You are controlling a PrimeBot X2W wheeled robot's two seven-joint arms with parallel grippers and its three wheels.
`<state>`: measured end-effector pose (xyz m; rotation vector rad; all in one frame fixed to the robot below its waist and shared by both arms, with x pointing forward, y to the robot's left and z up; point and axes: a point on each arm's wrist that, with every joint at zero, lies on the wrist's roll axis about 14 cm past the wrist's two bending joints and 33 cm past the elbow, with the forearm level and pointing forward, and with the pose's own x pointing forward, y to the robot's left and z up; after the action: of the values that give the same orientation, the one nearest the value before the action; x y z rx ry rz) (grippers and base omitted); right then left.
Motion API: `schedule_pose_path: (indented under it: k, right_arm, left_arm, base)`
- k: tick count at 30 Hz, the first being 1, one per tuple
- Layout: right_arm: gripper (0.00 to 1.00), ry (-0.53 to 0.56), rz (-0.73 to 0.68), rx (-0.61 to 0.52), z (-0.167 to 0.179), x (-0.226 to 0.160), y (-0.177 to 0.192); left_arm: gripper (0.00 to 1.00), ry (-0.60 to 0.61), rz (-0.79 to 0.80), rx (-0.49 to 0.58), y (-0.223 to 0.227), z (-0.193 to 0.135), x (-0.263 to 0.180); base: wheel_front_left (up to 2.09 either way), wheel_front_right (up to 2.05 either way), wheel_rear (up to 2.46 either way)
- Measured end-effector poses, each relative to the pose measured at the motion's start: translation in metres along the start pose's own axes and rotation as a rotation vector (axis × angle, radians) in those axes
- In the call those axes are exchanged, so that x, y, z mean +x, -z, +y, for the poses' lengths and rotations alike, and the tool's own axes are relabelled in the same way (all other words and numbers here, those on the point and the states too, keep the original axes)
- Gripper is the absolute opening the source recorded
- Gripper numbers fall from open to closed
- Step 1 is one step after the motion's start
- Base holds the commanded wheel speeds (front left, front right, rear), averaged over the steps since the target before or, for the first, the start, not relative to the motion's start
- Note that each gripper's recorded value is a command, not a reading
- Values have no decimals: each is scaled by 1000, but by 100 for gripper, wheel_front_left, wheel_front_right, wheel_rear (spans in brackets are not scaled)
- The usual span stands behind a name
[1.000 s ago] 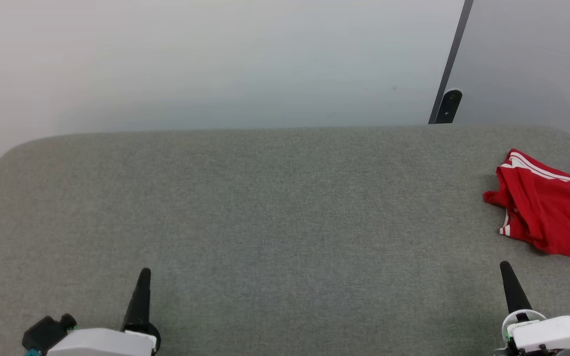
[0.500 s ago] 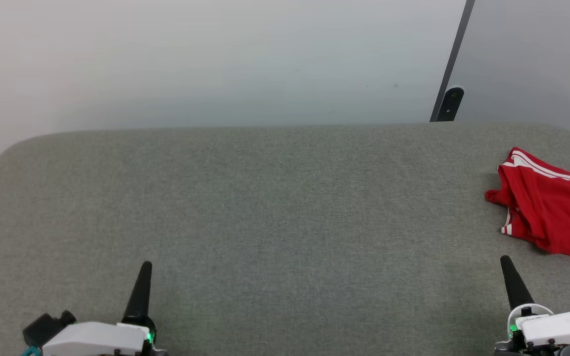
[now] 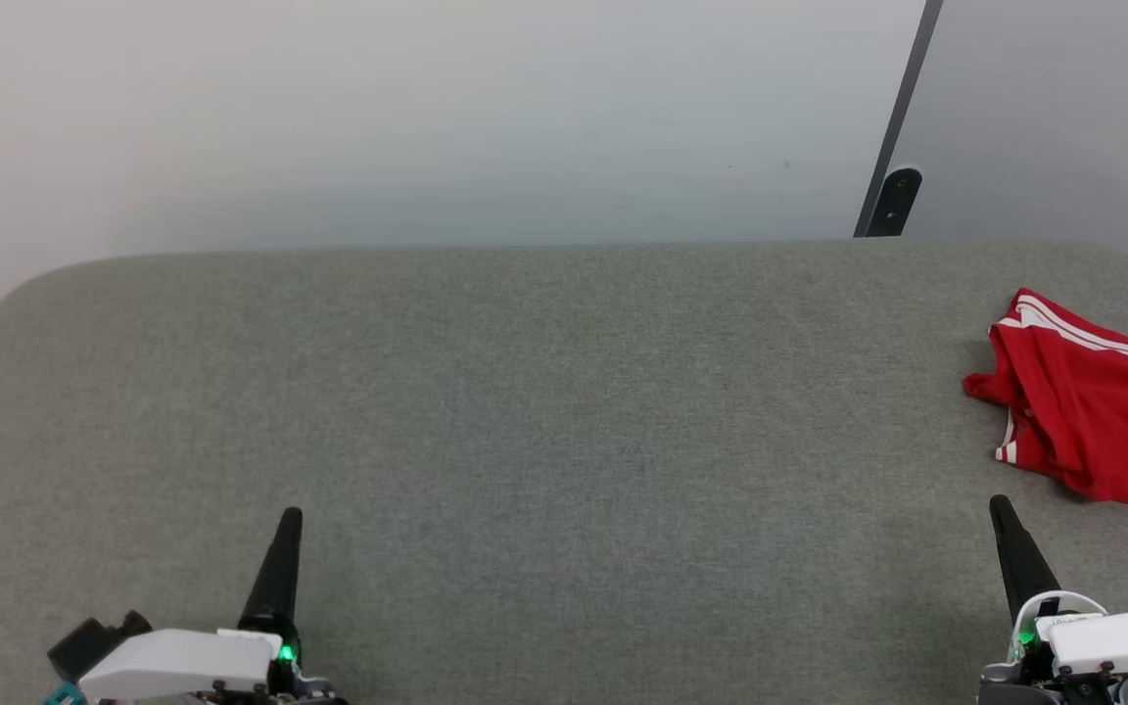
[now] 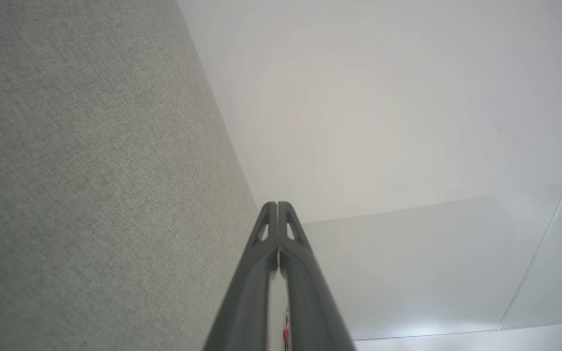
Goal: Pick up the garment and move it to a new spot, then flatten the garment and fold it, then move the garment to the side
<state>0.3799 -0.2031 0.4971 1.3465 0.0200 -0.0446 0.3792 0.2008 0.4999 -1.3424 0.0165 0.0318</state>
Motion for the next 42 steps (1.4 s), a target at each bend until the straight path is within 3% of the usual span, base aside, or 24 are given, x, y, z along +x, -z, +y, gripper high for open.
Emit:
schedule_pose_path:
  k: [31,42]
  right_arm:
    - [0,-29,18,221,7,7,1]
    - [0,-38,17,224,10,8,1]
  left_arm:
    - [0,21,13,-228,0,-5,8]
    - [0,22,14,-231,0,-5,8]
  base:
    - [0,0,0]
    - [0,0,0]
